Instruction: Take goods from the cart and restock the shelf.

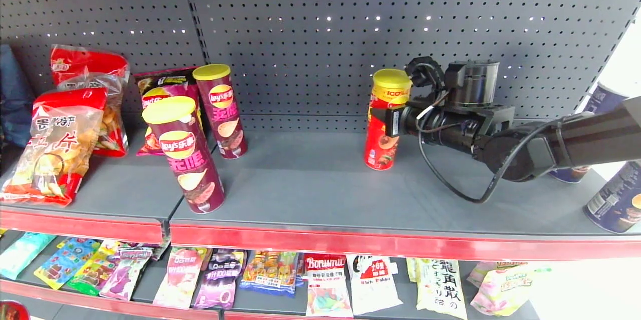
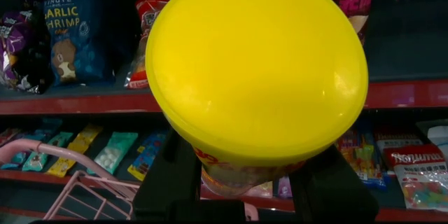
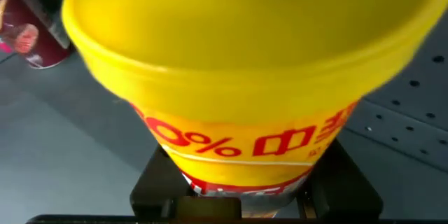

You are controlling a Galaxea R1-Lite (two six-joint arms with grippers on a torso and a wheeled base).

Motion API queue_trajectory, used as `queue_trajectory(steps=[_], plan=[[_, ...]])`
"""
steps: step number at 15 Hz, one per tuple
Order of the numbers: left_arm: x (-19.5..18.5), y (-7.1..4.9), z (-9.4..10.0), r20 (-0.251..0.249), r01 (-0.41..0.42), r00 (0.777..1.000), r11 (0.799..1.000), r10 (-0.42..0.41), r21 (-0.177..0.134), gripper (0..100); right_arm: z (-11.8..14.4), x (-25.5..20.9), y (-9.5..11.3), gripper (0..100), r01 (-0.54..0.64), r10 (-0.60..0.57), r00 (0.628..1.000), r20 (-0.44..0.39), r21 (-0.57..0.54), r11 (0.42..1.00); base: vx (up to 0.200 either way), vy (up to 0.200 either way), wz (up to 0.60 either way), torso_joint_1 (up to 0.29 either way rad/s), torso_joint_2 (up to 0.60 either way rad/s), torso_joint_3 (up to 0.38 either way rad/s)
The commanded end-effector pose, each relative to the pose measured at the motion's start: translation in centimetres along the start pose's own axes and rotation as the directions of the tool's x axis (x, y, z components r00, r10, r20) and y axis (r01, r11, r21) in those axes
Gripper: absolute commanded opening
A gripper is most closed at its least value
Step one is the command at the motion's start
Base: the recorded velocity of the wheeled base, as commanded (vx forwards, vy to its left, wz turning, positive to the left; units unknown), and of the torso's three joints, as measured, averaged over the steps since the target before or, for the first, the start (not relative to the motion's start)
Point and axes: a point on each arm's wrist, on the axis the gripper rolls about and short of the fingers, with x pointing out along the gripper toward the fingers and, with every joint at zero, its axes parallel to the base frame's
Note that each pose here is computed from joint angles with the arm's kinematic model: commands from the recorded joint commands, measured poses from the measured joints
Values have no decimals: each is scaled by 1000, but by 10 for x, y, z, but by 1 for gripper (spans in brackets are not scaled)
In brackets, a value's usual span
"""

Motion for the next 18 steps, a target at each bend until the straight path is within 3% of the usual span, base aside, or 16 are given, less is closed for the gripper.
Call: queue_trajectory(steps=[1,7,11,14,18], plan=[[0,-1,-3,-2,0,1000,1000,0,0,0,21,-18,9,0,1,-1,999,50,-8,1000,0,0,0,0,0,0],[-1,-1,-4,2,10,1000,1000,-10,0,0,32,-94,28,0,-29,31,996,80,-17,999,0,0,0,0,0,0],[-1,-1,-4,3,13,1000,1000,-13,0,0,34,-115,40,0,-59,61,993,100,-22,998,0,0,0,0,0,0],[-1,-1,-5,3,15,1000,1000,-15,-1,0,25,-120,62,0,74,-74,991,113,4,997,0,0,0,0,0,0],[-1,-1,-5,3,15,1000,1000,-15,0,0,13,-113,68,0,233,-238,969,70,80,969,0,0,0,0,0,0]])
